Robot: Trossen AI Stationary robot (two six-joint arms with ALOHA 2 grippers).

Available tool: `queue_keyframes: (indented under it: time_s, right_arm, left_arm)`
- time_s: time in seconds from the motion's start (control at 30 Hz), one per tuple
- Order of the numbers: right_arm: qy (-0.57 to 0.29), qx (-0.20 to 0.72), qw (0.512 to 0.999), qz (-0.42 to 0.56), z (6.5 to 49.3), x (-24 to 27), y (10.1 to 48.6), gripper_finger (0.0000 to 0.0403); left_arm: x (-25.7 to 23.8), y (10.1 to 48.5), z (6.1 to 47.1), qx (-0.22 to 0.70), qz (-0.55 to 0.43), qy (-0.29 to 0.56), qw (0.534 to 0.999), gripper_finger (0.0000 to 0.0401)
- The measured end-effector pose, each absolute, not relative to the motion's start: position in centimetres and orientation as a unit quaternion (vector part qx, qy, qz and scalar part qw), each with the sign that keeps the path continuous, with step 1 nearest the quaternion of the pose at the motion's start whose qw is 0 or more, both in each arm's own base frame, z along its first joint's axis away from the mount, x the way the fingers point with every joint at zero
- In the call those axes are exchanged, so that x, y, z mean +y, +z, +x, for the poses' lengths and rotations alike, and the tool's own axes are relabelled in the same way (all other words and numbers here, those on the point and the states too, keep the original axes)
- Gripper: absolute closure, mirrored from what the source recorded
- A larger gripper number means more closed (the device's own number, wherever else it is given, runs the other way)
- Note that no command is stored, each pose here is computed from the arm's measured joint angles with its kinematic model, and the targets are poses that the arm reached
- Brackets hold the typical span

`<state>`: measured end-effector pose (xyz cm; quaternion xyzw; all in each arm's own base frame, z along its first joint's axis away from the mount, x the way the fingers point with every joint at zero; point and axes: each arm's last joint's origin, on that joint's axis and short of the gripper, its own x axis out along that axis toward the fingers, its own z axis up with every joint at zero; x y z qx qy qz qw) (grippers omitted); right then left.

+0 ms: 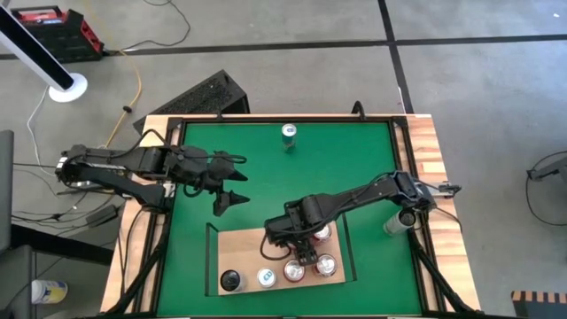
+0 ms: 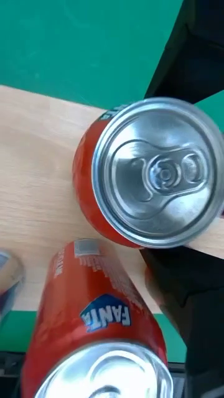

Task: Place canned beverage on shelf
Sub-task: Put the orange soda can on the shelf aligned with the other orange soda can

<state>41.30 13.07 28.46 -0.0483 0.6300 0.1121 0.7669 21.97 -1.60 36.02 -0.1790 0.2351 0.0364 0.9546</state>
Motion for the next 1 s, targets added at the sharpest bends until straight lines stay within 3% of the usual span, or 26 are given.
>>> queue_keyframes:
  time_s: [1.0]
  right_arm:
    - [0.099,0.628,0.771,-0.034,41.50,12.32,28.67,0.0040]
  left_arm:
    - [-1.60,36.01,21.97,0.235,-0.177,0.036,0.955,0.0072]
